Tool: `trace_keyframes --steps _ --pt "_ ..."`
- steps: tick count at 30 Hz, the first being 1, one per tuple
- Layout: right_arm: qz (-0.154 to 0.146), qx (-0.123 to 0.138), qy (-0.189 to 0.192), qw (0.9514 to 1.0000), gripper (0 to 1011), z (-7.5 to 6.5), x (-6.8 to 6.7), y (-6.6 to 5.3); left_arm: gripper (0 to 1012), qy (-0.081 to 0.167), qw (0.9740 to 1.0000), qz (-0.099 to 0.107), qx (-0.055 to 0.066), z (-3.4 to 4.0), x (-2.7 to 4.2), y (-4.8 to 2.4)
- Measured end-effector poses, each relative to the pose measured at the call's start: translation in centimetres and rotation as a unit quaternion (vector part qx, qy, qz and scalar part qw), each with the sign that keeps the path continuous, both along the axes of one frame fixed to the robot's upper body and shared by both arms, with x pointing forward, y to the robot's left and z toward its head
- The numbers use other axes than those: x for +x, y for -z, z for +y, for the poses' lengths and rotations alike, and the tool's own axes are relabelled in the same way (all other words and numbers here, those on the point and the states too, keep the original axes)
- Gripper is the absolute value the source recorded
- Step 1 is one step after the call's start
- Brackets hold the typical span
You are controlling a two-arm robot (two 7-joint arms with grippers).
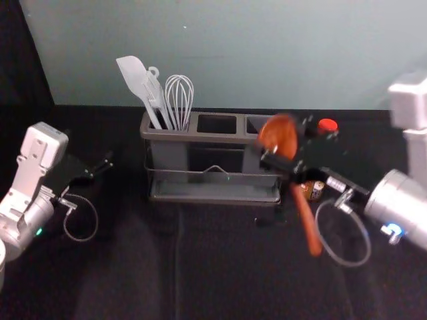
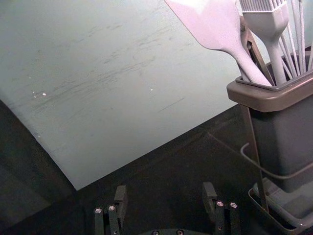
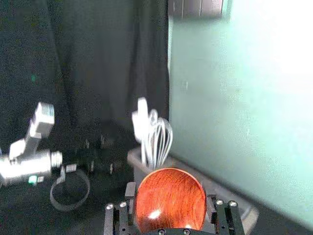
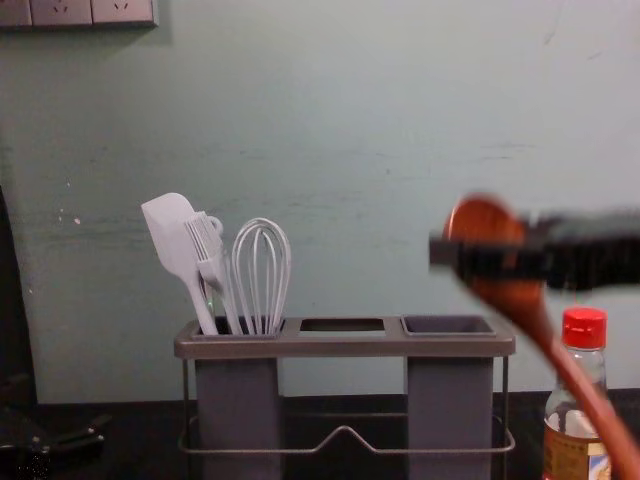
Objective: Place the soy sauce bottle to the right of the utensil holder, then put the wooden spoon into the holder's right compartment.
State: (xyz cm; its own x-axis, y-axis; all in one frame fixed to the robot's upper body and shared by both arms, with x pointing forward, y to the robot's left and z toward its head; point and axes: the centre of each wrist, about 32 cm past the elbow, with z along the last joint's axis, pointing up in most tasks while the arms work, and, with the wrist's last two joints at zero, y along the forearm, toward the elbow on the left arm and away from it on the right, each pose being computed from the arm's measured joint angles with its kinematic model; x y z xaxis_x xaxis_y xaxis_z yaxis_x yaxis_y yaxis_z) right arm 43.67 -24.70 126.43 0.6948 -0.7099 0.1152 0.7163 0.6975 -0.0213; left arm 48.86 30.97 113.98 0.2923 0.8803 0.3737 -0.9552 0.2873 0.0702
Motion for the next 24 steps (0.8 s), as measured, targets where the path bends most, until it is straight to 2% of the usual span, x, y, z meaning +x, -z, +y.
trace_keyframes --steps 3,4,7,10,17,24 --pt "-0.038 0.015 -0.003 0.9992 833 -0.4 0.2 -1.0 1005 0.0 1.0 0.0 0.0 0.0 0.0 0.0" --pt "-0.06 0.023 -0.002 0.9979 833 -0.4 0.6 -1.8 1005 0.0 1.0 0.0 0.0 0.0 0.0 0.0" --pt "-0.083 0.038 0.011 0.9957 831 -0.1 1.4 -2.9 1005 0.0 1.0 0.0 0.0 0.0 0.0 0.0" --pt "-0.092 0.045 0.018 0.9946 833 0.3 2.2 -3.5 1005 0.0 1.0 0.0 0.0 0.0 0.0 0.0" --pt "-0.107 0.061 0.027 0.992 833 1.8 5.2 -4.9 1005 0.0 1.0 0.0 0.0 0.0 0.0 0.0" --pt "-0.119 0.056 0.037 0.9906 833 3.0 7.8 -5.5 1005 0.0 1.0 0.0 0.0 0.0 0.0 0.0"
